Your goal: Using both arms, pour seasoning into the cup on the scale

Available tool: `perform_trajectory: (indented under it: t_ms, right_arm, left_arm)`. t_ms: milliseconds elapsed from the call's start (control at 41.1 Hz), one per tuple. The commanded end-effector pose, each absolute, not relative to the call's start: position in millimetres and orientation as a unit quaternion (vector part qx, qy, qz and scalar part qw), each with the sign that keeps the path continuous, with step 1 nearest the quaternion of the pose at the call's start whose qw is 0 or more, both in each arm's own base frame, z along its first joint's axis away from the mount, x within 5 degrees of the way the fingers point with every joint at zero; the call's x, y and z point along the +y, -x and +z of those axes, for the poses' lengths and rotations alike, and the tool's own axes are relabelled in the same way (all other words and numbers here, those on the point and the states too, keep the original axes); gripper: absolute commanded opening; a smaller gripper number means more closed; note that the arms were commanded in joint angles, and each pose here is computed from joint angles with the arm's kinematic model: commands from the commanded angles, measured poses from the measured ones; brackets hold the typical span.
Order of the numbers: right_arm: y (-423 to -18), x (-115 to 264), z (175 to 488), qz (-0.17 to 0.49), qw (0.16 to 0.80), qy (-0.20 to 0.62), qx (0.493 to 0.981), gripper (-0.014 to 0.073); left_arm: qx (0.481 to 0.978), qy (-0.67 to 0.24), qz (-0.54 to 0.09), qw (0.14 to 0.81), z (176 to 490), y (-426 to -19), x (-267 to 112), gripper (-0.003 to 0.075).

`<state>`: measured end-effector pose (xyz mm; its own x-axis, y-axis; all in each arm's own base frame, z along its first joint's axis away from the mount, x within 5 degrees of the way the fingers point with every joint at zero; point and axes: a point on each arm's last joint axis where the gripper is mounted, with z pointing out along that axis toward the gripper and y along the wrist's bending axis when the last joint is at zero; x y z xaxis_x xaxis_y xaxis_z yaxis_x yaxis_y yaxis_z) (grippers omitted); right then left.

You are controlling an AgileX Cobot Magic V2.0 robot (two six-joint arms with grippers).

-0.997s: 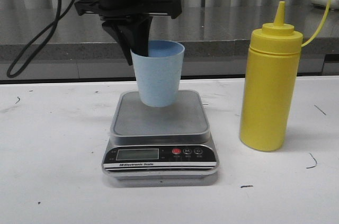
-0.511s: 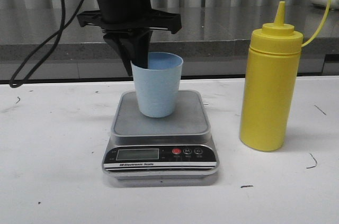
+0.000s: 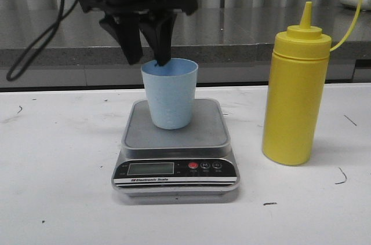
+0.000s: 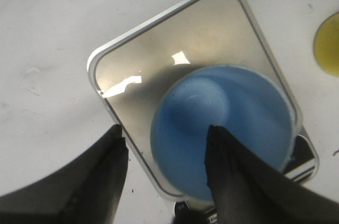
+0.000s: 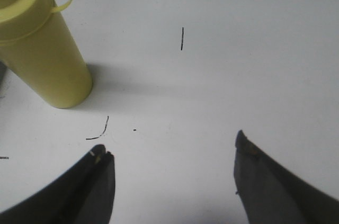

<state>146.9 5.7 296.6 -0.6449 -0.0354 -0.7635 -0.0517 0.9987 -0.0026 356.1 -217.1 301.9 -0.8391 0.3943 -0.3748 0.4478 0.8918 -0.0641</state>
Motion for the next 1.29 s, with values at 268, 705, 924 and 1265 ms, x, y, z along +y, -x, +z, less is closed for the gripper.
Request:
perform_trajectory:
  t_ms: [268,705,924,1265]
  right_arm:
    - [-151,5,312,0.001,0.460,0.030,0.887,0.0503]
    - [-151,5,312,0.001,0.460,0.030,0.887,0.0503]
    - [-151,5,312,0.001,0.460,0.030,0.887,0.0503]
    - [-151,5,312,0.001,0.460,0.030,0.887,0.0503]
  left_arm:
    - [0.895,-0.199,-0.115,0.382,421,-246,-141,0.0347]
    - [0.810,-0.169,-0.156,0.539,410,-109,-58,0.0347]
    - [0.779,-0.164,-0.167,0.582,381,-61,-32,0.0347]
    - [0.781,-0.163,-0.172,0.578,377,-54,-29,0.0347]
